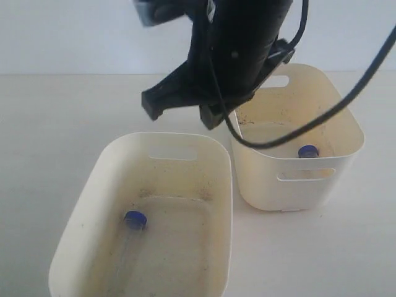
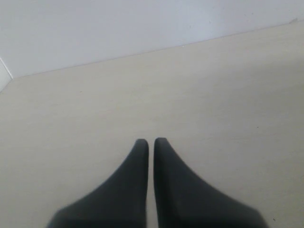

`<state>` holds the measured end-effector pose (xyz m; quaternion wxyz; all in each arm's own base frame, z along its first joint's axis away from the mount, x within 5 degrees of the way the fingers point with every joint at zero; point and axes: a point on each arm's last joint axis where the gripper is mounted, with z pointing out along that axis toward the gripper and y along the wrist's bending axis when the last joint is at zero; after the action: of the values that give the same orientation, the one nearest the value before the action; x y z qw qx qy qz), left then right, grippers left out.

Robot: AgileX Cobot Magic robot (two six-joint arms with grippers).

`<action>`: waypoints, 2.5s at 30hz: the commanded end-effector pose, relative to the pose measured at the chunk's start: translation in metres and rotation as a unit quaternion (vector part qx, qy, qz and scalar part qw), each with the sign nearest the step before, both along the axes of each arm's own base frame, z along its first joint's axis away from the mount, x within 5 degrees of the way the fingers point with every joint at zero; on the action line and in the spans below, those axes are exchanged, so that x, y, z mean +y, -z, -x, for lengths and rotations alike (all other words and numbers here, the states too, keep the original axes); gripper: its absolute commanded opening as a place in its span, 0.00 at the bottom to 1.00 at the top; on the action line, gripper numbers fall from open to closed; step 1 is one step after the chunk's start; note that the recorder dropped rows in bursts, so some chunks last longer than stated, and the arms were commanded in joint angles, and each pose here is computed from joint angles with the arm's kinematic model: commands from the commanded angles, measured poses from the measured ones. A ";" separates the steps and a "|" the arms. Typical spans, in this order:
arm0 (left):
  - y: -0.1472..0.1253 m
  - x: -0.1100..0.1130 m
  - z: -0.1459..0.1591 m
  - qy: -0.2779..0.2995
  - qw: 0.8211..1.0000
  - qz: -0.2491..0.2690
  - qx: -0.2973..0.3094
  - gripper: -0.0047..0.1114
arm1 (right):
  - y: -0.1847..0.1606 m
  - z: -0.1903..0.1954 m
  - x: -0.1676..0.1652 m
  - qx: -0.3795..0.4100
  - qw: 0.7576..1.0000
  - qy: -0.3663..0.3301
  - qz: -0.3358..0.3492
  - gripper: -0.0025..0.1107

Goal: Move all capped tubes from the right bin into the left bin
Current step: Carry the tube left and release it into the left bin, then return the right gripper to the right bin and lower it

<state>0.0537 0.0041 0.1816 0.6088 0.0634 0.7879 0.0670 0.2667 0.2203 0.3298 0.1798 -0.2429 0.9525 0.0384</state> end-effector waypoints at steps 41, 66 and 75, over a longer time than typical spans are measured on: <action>-0.001 0.000 0.000 0.000 1.000 0.006 -0.003 0.08 | 0.125 -0.135 -0.129 0.150 0.957 0.246 0.011 0.02; -0.001 0.000 0.000 0.000 1.000 0.006 -0.003 0.08 | 0.159 -0.141 -0.123 0.184 0.955 0.233 0.007 0.02; -0.001 0.000 0.000 0.000 1.000 0.006 -0.003 0.08 | 0.171 -0.148 -0.121 0.168 0.959 0.229 -0.001 0.02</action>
<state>0.0537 0.0041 0.1816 0.6088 0.0634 0.7879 0.0670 0.4127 0.0997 0.1590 0.0144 -0.0040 0.9992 0.0383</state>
